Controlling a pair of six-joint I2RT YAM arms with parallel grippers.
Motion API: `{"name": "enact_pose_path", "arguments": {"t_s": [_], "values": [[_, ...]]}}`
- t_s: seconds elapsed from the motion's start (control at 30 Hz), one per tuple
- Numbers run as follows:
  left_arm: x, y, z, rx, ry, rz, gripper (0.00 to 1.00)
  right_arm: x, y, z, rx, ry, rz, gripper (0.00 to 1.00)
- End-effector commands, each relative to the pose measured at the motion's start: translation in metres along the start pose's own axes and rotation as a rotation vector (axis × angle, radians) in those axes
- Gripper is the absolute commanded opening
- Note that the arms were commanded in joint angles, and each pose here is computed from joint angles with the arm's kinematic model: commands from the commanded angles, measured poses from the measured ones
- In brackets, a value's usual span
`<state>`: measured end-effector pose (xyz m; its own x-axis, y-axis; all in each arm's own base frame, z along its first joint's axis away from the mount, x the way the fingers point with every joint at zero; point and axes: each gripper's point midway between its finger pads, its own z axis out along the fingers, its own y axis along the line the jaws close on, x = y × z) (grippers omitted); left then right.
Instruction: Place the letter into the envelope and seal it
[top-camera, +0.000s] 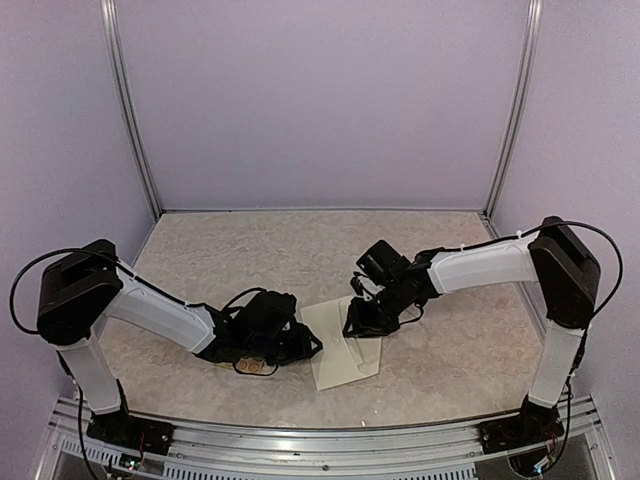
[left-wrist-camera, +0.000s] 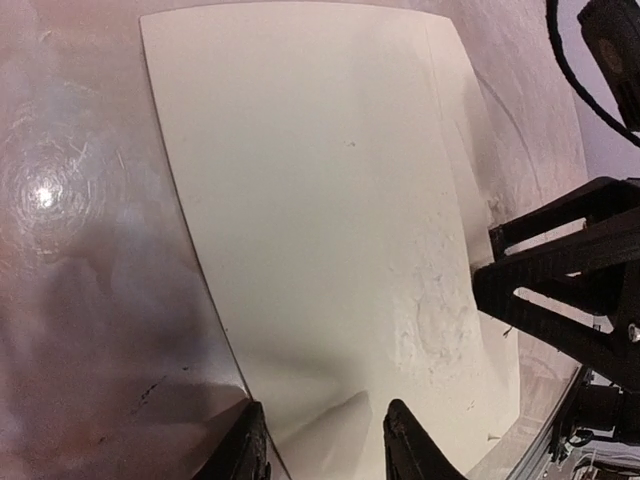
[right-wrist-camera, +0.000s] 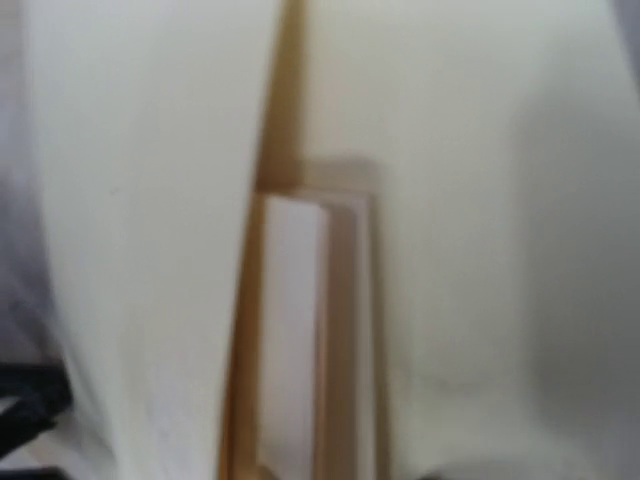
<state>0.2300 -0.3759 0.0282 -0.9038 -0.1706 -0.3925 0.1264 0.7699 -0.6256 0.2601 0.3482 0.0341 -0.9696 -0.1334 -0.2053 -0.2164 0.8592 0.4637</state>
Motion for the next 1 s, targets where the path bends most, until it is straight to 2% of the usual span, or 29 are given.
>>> {"name": "enact_pose_path", "arguments": {"t_s": [0.0,0.2,0.37,0.97], "values": [[-0.003,0.003,-0.009,-0.023,-0.012,0.018,0.38,-0.002,0.017,-0.028,0.012,-0.041,-0.078,0.43],[-0.003,0.0,-0.015,-0.024,-0.019,0.025,0.41,0.011,0.013,-0.028,0.074,-0.028,-0.097,0.47],[-0.003,0.004,-0.015,-0.03,-0.02,0.018,0.41,0.019,0.015,-0.019,0.048,-0.024,-0.087,0.49],[0.008,0.013,-0.004,-0.042,0.011,0.01,0.37,0.024,0.013,0.011,0.089,0.019,-0.104,0.54]]}}
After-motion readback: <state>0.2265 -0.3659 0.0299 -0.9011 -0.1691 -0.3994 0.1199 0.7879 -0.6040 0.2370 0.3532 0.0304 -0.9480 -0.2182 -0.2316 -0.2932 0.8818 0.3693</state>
